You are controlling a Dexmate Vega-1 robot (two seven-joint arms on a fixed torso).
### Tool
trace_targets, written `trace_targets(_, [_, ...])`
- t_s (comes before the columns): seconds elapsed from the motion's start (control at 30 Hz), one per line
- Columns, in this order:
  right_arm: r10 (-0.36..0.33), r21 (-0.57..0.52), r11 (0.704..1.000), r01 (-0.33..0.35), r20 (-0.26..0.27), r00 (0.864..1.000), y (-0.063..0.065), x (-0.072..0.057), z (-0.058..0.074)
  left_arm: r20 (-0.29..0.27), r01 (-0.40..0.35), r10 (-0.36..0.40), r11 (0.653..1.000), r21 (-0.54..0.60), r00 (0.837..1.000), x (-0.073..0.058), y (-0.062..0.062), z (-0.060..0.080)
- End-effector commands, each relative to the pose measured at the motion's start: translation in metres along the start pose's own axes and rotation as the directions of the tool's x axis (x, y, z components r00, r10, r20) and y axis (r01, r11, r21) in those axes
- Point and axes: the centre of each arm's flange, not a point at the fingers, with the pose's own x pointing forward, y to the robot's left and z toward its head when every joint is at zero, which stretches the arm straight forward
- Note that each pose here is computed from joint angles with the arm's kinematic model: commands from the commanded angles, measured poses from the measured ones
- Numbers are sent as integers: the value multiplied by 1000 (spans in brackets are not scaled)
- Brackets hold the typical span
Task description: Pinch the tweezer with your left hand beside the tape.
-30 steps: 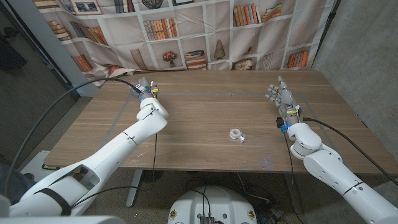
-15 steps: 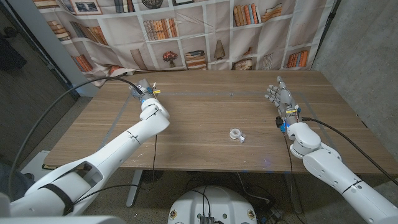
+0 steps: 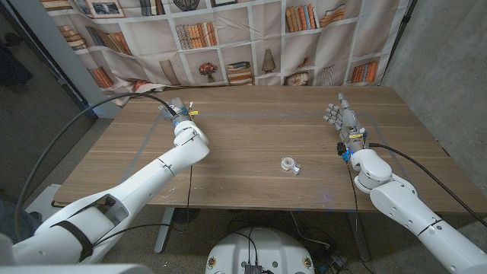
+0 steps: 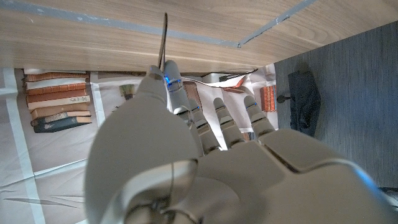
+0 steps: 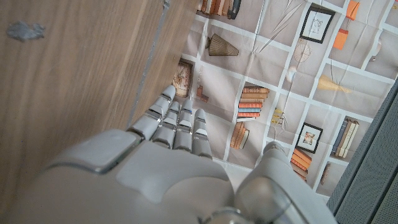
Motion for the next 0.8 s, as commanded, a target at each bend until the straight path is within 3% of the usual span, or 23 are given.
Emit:
trace_targets(0.03, [0,1,1000,0,-10,1000,0,1,-2,-4,20,-20,999,25,1000,1,-8,1])
trace_targets(0.33, [4,1,1000,-4,-18,1000,0,2,-3,-14,54,-53,997,50,998,-1,-20,-1])
trace_targets(0.8, [13,0,1000,-13,-20,1000,1,3,-4,-27,50,-48,992,117,999,-3,-30,-3])
